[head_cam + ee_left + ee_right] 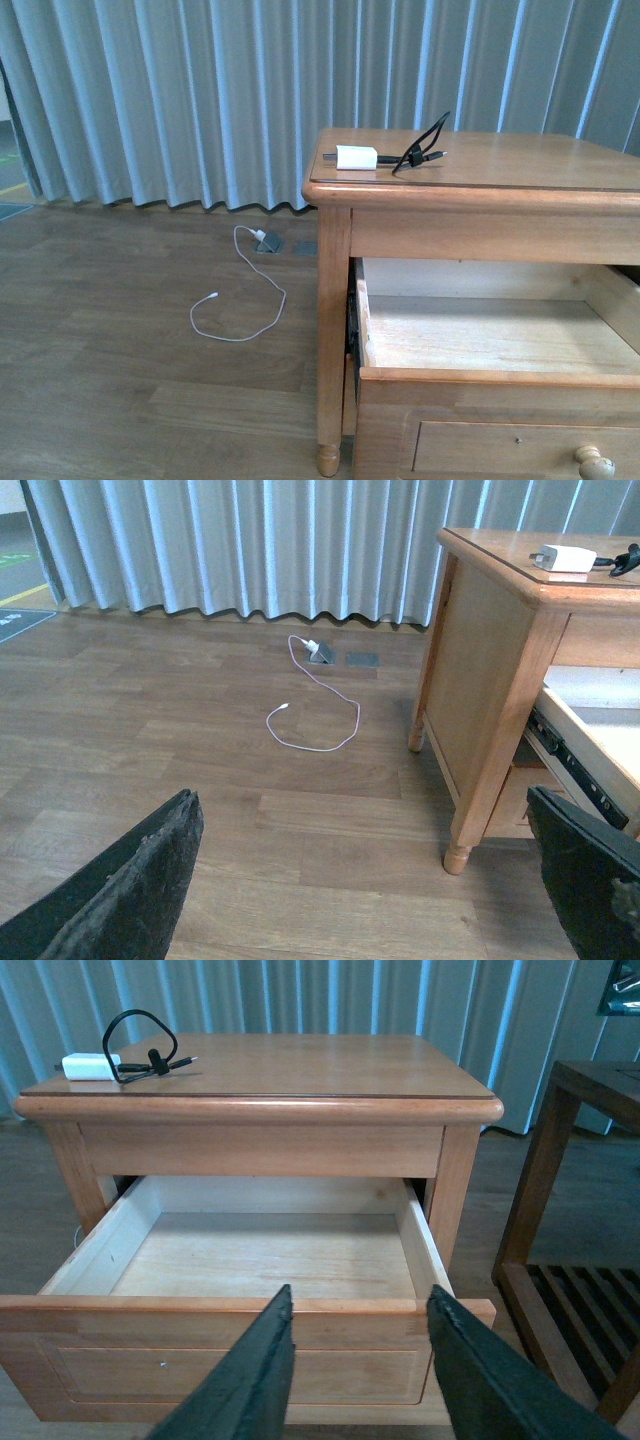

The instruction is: Put charger into drawer

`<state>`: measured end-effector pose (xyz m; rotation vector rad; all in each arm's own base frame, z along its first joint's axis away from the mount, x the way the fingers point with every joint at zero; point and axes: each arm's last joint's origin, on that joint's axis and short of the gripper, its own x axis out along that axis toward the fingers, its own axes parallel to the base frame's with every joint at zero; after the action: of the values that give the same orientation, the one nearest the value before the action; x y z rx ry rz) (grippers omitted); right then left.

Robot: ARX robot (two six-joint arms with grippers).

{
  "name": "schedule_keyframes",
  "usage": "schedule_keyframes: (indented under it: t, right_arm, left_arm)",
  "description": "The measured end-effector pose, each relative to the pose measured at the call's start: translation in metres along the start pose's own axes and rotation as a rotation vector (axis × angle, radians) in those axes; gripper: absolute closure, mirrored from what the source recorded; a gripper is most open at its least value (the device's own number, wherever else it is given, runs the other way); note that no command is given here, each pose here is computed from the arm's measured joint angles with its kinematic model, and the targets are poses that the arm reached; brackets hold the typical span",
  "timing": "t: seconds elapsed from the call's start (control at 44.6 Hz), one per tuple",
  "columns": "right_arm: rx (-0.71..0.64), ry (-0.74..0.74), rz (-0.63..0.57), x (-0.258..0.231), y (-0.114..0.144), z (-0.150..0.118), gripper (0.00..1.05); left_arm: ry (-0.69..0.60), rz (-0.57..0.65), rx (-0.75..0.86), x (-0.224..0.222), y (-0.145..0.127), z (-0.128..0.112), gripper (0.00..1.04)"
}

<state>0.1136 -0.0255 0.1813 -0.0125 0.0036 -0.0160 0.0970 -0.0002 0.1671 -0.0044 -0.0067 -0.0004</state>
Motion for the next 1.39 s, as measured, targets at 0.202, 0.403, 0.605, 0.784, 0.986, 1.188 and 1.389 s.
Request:
schedule_keyframes:
  t: [0.202, 0.403, 0.605, 0.784, 0.986, 1.188, 1.389]
  right_arm:
    - [0.0, -0.006, 0.016, -0.003, 0.008, -0.003, 0.76]
    - [0.001, -0.006, 0.016, -0.003, 0.008, -0.003, 0.34]
    - [0.003, -0.005, 0.016, -0.003, 0.008, -0.004, 0.06]
    - [0.002, -0.005, 0.013, -0.003, 0.008, -0.004, 0.08]
    - [0.002, -0.005, 0.013, -0.003, 0.008, -0.004, 0.08]
    - [0.002, -0.005, 0.013, -0.003, 0.008, -0.004, 0.08]
    - [0.002, -0.005, 0.013, -0.003, 0.008, -0.004, 0.08]
  left_arm:
    - [0.0, 0.0, 0.0, 0.0, 0.0, 0.0, 0.06]
    - [-0.016, 0.164, -0.054, 0.004, -0.001, 0.004, 0.06]
    - [-0.041, 0.332, -0.139, 0.043, -0.018, 0.044, 0.06]
    - [0.025, 0.126, -0.112, 0.105, -0.055, 0.079, 0.06]
    - [0.064, -0.075, -0.013, 0.179, -0.115, 0.102, 0.06]
    - [0.045, -0.202, 0.029, 0.252, -0.186, 0.11, 0.06]
    - [0.064, -0.211, 0.046, 0.308, -0.235, 0.088, 0.06]
